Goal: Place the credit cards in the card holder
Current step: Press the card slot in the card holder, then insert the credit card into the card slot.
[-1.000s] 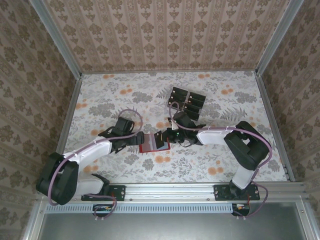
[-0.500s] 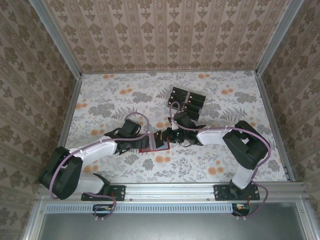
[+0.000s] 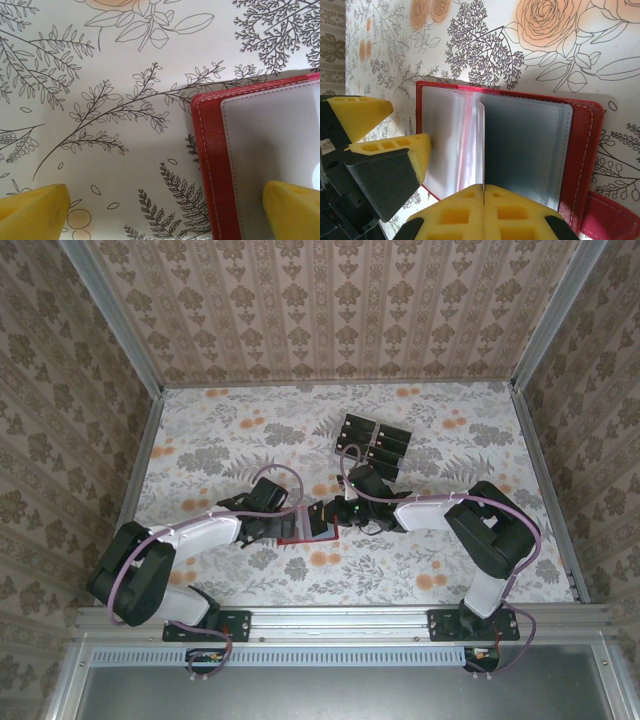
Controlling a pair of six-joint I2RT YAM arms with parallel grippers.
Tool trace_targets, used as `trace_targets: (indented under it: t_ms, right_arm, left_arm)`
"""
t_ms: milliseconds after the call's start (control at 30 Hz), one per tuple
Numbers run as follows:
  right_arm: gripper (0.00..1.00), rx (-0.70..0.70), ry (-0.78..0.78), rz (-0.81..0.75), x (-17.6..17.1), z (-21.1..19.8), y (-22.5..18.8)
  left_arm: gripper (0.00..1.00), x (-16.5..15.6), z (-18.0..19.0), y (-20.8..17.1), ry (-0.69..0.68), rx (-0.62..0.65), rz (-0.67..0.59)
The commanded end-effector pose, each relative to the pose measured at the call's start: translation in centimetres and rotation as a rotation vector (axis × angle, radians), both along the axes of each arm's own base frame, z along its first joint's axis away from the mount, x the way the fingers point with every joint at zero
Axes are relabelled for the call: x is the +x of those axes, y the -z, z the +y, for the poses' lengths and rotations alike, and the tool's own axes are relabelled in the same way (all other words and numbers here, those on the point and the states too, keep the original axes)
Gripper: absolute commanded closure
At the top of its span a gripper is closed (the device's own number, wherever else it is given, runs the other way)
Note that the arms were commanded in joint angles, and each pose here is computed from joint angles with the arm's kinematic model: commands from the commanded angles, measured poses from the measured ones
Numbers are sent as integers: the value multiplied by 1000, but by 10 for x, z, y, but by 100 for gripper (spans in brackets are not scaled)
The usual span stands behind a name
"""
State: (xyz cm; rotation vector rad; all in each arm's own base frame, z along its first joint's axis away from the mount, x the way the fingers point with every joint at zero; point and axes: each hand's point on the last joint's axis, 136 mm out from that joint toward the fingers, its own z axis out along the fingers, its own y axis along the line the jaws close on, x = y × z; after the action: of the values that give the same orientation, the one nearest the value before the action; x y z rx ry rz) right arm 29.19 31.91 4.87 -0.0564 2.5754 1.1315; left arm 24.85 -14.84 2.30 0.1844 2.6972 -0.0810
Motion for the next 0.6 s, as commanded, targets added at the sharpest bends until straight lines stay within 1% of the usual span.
trace_targets:
  t_ms: [0,333,567]
  right_arm:
    - [100,18,-1,21,-4,-1,5]
    - [100,191,-1,-65,3,14,-34]
    - [100,222,36,-69,7,14,-30]
  left_arm:
    - [0,-8,12,5,-30,52,35]
    - [0,-12,13,7,-37,39,34]
    - [0,-12,13,7,-38,33,29]
